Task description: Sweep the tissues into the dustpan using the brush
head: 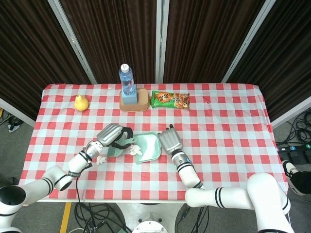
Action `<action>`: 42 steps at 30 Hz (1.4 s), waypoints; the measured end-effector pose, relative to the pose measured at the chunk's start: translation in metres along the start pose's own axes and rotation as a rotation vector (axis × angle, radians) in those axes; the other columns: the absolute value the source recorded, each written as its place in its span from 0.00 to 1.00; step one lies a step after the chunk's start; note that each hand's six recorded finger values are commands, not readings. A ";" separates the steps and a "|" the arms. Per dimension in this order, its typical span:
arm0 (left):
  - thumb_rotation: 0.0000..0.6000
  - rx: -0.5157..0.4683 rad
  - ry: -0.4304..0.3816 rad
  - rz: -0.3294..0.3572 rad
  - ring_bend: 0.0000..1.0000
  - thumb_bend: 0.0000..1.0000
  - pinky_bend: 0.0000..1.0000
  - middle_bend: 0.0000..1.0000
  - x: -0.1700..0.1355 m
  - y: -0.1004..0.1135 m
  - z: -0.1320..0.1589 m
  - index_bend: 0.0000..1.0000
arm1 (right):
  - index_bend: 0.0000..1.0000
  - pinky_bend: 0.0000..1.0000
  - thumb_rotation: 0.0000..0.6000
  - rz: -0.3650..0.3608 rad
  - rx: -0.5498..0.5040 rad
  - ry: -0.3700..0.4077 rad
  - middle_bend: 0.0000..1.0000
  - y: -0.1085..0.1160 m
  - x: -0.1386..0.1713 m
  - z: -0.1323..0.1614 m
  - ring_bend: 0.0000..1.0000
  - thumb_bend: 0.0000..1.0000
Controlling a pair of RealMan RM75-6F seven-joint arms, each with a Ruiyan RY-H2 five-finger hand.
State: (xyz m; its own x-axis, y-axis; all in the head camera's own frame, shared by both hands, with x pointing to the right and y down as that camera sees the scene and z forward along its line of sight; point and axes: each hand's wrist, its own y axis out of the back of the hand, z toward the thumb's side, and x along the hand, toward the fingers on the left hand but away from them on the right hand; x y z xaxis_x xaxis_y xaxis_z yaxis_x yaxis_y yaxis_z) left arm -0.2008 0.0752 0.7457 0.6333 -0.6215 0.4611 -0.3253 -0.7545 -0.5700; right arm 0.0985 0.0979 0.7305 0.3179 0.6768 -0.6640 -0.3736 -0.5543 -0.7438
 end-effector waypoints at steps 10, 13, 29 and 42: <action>1.00 -0.150 -0.076 -0.021 0.80 0.41 0.94 0.56 0.007 0.000 0.033 0.54 | 0.67 0.21 1.00 0.004 -0.033 0.010 0.58 -0.004 -0.006 0.001 0.35 0.47; 1.00 -0.182 -0.089 -0.006 0.80 0.41 0.94 0.56 0.002 0.010 0.037 0.54 | 0.67 0.21 1.00 0.004 -0.038 0.021 0.58 -0.006 -0.009 0.003 0.35 0.47; 1.00 -0.042 0.146 0.142 0.80 0.42 0.94 0.56 -0.079 0.030 -0.015 0.54 | 0.68 0.21 1.00 -0.013 -0.023 0.085 0.58 0.000 -0.010 0.009 0.35 0.47; 1.00 0.018 0.271 0.192 0.80 0.41 0.94 0.56 -0.099 -0.002 -0.025 0.54 | 0.69 0.21 1.00 -0.007 -0.014 0.094 0.58 -0.001 -0.009 0.013 0.35 0.47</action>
State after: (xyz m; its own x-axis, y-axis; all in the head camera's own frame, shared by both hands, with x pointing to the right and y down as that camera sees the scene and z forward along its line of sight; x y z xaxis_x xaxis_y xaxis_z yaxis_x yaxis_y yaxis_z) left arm -0.2800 0.1331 0.7182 0.3515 -0.7871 0.5069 -0.4066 -0.6161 -0.6746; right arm 0.0849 0.0988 0.7386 0.4015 0.6325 -0.6624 -0.3593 -0.5564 -0.7492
